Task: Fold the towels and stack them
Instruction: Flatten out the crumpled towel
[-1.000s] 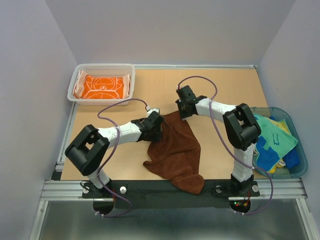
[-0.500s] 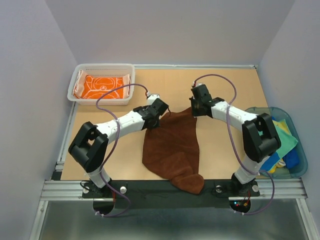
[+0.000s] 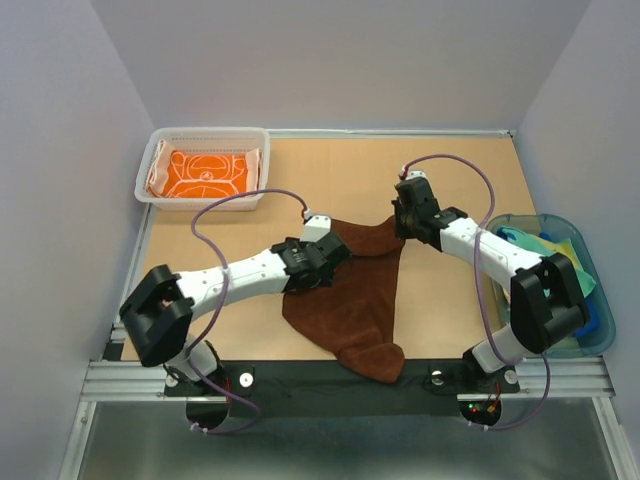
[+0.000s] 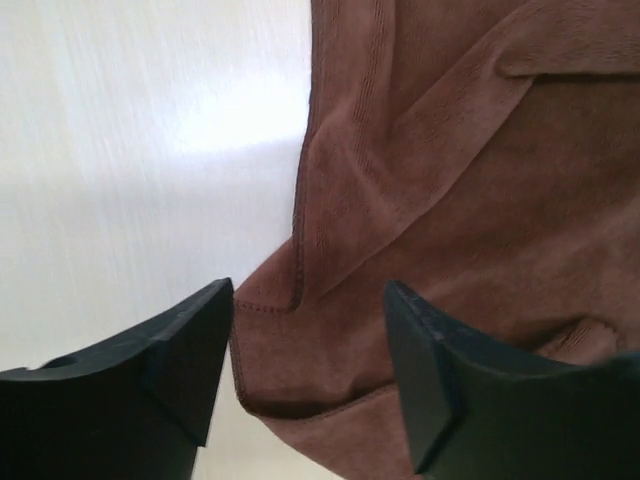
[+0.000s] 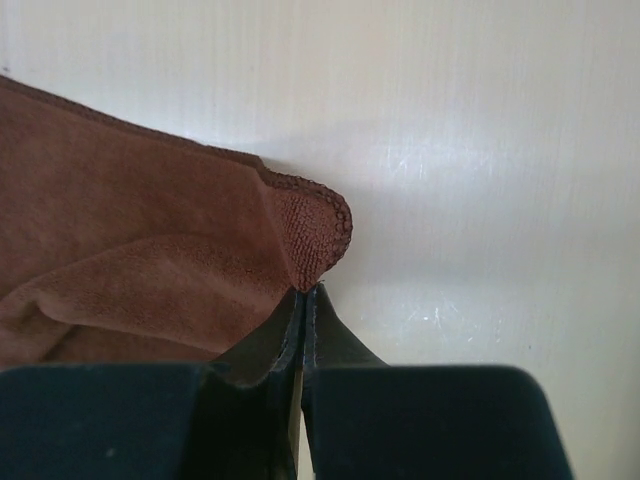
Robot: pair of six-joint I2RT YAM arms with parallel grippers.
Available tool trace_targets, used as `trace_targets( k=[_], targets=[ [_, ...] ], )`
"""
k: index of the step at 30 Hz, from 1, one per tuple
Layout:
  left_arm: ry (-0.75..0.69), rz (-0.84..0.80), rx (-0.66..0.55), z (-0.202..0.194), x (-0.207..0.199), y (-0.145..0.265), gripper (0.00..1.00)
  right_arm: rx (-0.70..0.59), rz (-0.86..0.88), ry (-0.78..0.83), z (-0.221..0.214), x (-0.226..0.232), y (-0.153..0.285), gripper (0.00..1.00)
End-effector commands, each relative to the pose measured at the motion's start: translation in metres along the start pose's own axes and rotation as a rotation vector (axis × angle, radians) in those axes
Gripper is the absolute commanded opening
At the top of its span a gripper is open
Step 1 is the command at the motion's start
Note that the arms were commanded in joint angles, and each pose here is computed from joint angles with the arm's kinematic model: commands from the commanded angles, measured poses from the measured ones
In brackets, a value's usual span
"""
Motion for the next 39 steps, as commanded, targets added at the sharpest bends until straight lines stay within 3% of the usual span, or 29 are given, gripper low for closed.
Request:
trace_targets(
  k=[1, 3, 7, 12, 17, 29, 39],
  targets=[
    [0.175, -0.271, -0.072, 0.025, -0.001, 0.043, 0.76, -0.015, -0.028, -0.005, -0.005, -0.005, 0.004, 0.01],
    [0.248, -0.266, -0.093, 0.033, 0.013, 0.033, 0.83, -0.004, -0.033, -0.005, -0.010, -0.006, 0.003, 0.01],
    [0.325, -0.260, -0.101, 0.060, 0.036, 0.005, 0.87, 0.005, -0.017, -0.010, -0.012, -0.005, 0.002, 0.01],
    [0.242, -0.227, -0.160, 0.101, 0.026, -0.018, 0.81, 0.011, -0.012, -0.007, -0.014, -0.004, -0.001, 0.01],
    [0.160, -0.157, -0.122, 0.123, 0.008, -0.064, 0.74, 0.003, 0.019, -0.010, -0.009, -0.001, -0.001, 0.01],
    [0.074, -0.073, -0.026, 0.138, -0.011, -0.141, 0.62, 0.004, 0.056, 0.001, -0.011, 0.004, -0.004, 0.01],
    [0.071, -0.113, 0.054, 0.122, -0.021, -0.163, 0.60, 0.008, 0.061, 0.008, -0.014, 0.004, -0.007, 0.01]
  ],
)
Point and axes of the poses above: each gripper's point midway between its finger pads, its own y axis back along the fingers, its own x axis along the line the jaws close on, z = x × y, the point moved 8 cm from there along y, back along the fingers, and after that the axes turned 12 degrees about y, right-handed, at the moved point
